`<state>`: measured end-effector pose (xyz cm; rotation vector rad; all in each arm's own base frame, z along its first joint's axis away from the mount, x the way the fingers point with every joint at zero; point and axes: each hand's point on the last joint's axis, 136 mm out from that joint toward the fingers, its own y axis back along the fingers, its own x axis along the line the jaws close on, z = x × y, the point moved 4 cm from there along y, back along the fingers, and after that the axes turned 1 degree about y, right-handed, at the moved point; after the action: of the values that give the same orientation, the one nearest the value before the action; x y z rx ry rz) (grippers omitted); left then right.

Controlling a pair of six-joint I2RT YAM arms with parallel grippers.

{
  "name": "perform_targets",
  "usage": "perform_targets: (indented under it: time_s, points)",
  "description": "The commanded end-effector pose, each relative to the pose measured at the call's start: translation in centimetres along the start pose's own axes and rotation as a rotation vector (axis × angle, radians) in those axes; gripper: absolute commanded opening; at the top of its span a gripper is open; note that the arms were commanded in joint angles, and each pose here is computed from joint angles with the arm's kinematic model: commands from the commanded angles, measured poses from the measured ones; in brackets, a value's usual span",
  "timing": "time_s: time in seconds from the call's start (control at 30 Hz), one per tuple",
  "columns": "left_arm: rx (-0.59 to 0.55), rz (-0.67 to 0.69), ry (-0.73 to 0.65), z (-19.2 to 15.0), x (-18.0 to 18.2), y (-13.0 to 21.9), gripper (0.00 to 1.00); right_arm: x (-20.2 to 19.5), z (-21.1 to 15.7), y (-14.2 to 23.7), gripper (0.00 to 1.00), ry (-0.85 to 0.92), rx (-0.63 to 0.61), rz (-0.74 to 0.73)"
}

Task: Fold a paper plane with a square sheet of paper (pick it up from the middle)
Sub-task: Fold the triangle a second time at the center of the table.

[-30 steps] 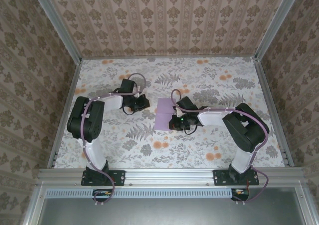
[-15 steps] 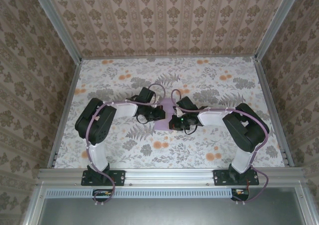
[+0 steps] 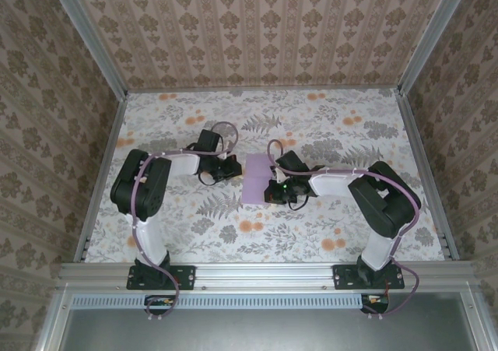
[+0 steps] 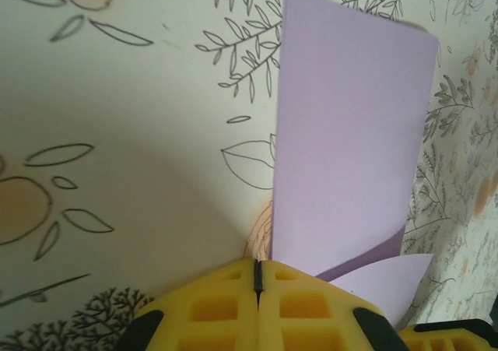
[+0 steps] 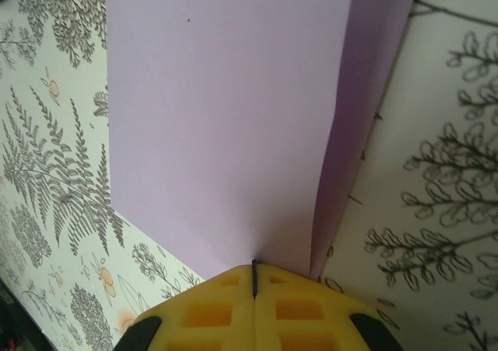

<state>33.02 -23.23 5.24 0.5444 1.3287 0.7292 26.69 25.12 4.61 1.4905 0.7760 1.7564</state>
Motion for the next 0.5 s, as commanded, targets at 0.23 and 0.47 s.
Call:
perform_targets:
  time_s: [0.23,0.47]
  points:
    - [-0.007,-0.046,-0.13,-2.7,-4.7,0.8,0.02,2.2,1.0,2.0,0.0,0.007,0.001,0.027]
    - [0.059,-0.027,-0.102,-4.2,-3.9,-1.9,0.0,3.6,2.7,2.0,0.0,0.009,-0.04,0.061]
